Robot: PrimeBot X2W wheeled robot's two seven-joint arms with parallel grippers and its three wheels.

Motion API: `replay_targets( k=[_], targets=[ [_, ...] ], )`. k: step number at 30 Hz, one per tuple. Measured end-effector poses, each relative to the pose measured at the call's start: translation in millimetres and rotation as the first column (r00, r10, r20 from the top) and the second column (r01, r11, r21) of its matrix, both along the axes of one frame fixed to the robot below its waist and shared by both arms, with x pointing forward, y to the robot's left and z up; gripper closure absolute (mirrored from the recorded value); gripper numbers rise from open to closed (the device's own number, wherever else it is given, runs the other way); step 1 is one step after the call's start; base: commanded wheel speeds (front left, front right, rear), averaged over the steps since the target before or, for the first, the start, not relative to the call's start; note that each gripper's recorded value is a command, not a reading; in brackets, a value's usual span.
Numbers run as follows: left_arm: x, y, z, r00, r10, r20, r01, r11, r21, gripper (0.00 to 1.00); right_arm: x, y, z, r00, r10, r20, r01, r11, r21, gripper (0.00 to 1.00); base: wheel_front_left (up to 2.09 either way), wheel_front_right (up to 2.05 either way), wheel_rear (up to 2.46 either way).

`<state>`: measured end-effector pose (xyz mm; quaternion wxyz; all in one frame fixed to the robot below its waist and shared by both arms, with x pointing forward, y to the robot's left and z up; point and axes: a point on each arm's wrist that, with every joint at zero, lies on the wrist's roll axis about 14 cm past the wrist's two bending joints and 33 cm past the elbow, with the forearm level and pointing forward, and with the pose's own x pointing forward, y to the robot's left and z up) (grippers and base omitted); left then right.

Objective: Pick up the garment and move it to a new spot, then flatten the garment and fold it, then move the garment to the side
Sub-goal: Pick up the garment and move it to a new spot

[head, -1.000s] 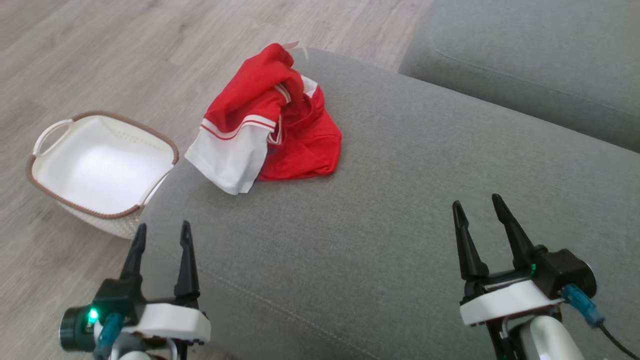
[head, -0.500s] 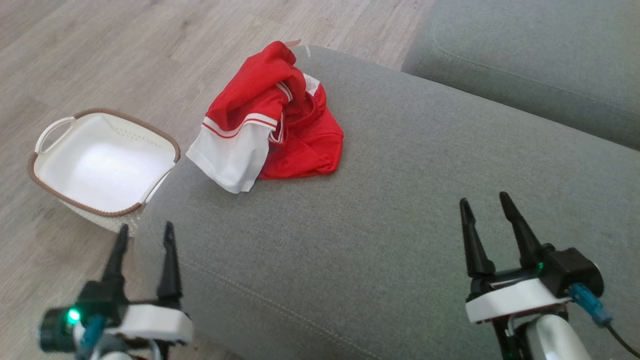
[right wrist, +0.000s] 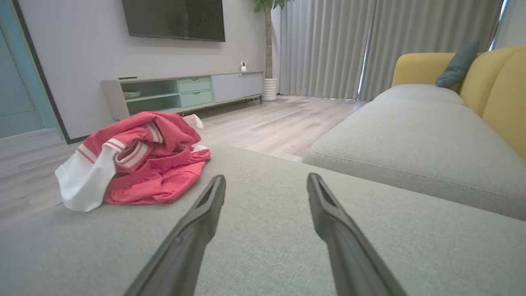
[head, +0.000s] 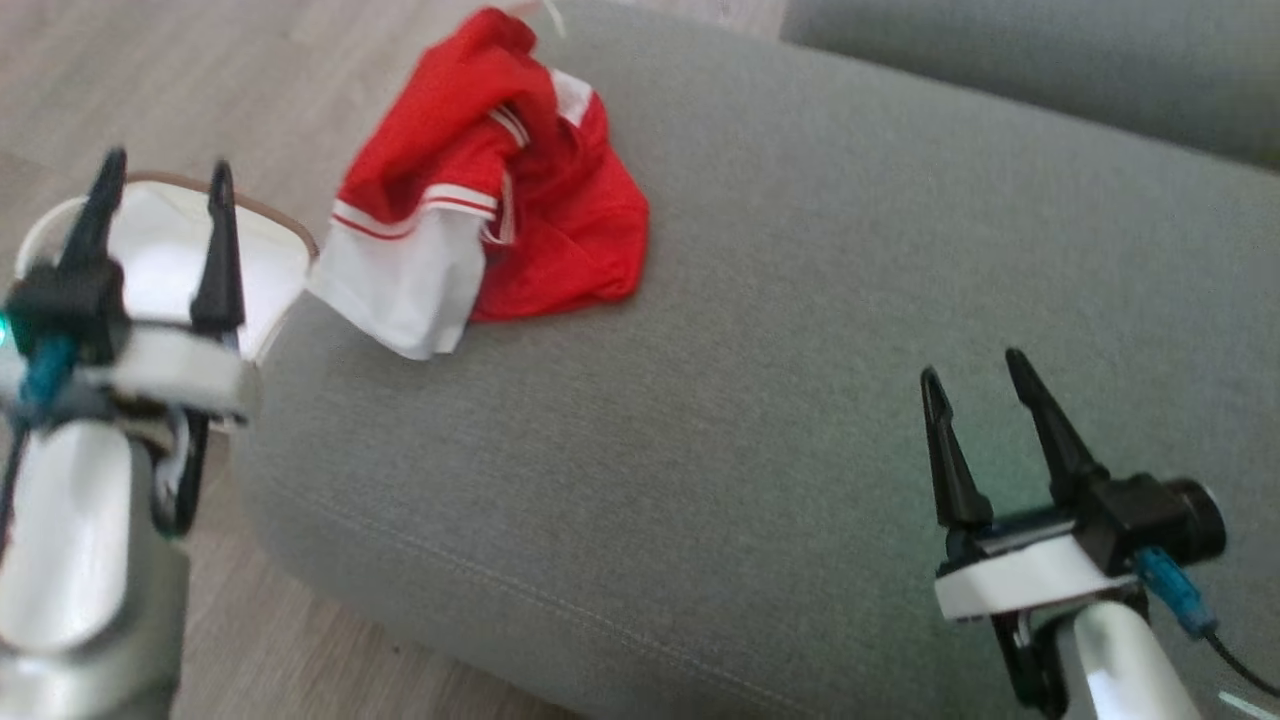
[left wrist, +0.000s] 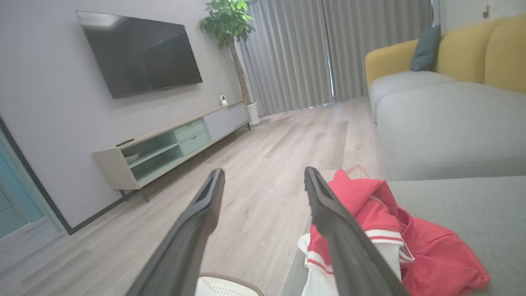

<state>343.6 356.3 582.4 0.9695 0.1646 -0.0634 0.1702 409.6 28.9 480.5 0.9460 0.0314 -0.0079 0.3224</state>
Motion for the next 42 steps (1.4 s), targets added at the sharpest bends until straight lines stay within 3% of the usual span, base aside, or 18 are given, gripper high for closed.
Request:
replay_targets(
  k=[6,13,24,25,26,27,35,42],
  targets=[
    [58,3,-45,0.972,-0.051,-0.231,0.046,0.999,-0.028,0.0,23,-10,-10,0.999,-0.037,0.007,0.037,0.999,-0.015,0.0,0.0,0.0,0.0],
    [87,5,-120,0.858,-0.078,-0.507,0.042,0.996,-0.081,0.0,40,-29,-32,0.996,-0.093,-0.017,0.092,0.995,-0.041,0.0,0.0,0.0,0.0],
    [113,2,-163,0.775,-0.104,-0.623,0.055,0.994,-0.098,0.0,49,-47,-58,0.988,-0.139,-0.063,0.135,0.989,-0.064,0.0,0.0,0.0,0.0],
    [115,2,-164,0.775,-0.106,-0.624,0.058,0.994,-0.097,0.55,50,-48,-58,0.988,-0.142,-0.062,0.138,0.988,-0.064,0.0,0.0,0.0,0.0],
    [118,1,-165,0.775,-0.108,-0.622,0.06,0.993,-0.098,0.94,52,-49,-57,0.988,-0.146,-0.058,0.142,0.988,-0.063,0.0,0.0,0.0,0.0],
    [121,0,-165,0.777,-0.113,-0.62,0.066,0.993,-0.098,1.0,54,-50,-56,0.987,-0.15,-0.054,0.147,0.987,-0.061,0.0,0.0,0.0,0.0],
    [131,-6,-137,0.817,-0.14,-0.559,0.135,0.99,-0.051,1.0,55,-59,-37,0.983,-0.18,-0.025,0.179,0.983,-0.037,0.0,0.0,0.0,0.0],
    [156,-19,-50,0.901,-0.177,-0.397,0.23,0.969,0.089,1.0,49,-69,-8,0.977,-0.214,0.008,0.213,0.977,0.01,0.0,0.0,0.0,0.0]
  ],
)
